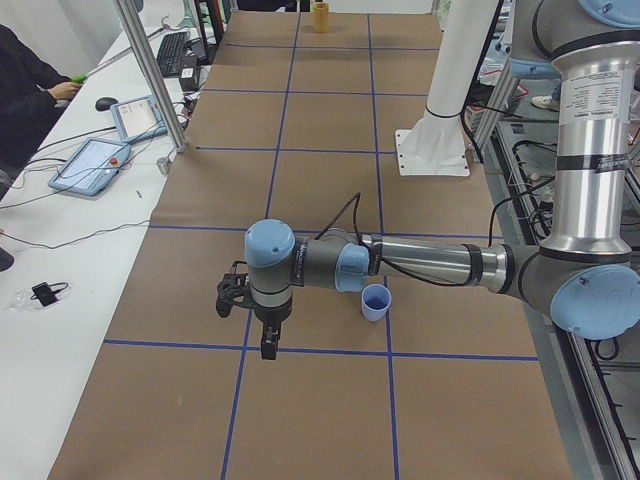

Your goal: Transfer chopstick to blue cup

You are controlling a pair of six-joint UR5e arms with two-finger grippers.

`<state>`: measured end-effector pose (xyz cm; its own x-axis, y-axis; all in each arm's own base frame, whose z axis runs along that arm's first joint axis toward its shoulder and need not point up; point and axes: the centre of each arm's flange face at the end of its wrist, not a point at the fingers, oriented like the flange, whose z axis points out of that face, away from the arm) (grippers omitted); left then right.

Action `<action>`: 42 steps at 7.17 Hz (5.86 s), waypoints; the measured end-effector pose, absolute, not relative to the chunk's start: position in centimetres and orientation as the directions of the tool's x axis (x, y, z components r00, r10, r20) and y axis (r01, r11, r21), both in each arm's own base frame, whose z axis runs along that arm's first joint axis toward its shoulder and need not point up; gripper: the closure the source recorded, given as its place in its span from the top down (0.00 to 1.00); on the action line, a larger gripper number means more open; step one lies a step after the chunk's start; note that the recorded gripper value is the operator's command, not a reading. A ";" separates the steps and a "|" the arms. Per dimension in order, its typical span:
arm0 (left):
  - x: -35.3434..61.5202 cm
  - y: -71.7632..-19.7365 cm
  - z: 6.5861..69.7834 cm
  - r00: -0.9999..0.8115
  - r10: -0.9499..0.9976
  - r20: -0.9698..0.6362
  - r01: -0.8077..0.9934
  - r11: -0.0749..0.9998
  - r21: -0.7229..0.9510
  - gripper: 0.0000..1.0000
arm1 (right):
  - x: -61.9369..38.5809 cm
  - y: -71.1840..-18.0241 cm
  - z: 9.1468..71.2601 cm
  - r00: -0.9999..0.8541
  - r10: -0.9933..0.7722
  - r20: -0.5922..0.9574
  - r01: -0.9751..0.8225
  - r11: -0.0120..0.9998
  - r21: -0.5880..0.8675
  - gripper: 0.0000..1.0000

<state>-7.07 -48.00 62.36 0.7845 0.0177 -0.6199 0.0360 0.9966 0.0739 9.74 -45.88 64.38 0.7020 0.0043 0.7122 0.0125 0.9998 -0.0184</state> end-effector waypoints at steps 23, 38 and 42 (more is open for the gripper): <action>8.7 -27.7 65.7 0.578 0.055 -0.814 -0.101 0.995 -0.005 0.79 | 9.1 -45.0 66.4 0.660 -0.045 0.750 0.008 0.999 0.053 1.00; 14.0 -41.4 51.0 0.437 -0.008 -0.899 -0.044 0.999 -0.031 0.00 | 9.0 -44.9 66.3 0.647 -0.050 0.761 0.008 0.998 0.058 1.00; 19.8 -57.6 31.9 0.487 -0.095 -0.868 0.037 0.995 -0.089 0.00 | 8.9 -44.6 66.9 0.646 -0.043 0.762 0.009 0.999 0.049 1.00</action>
<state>19.80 -57.62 31.87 0.4867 -0.0954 -0.8683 0.0366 0.9954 -0.0889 8.95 -44.57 66.87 0.6459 -0.0428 0.7622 0.0089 0.9988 0.0485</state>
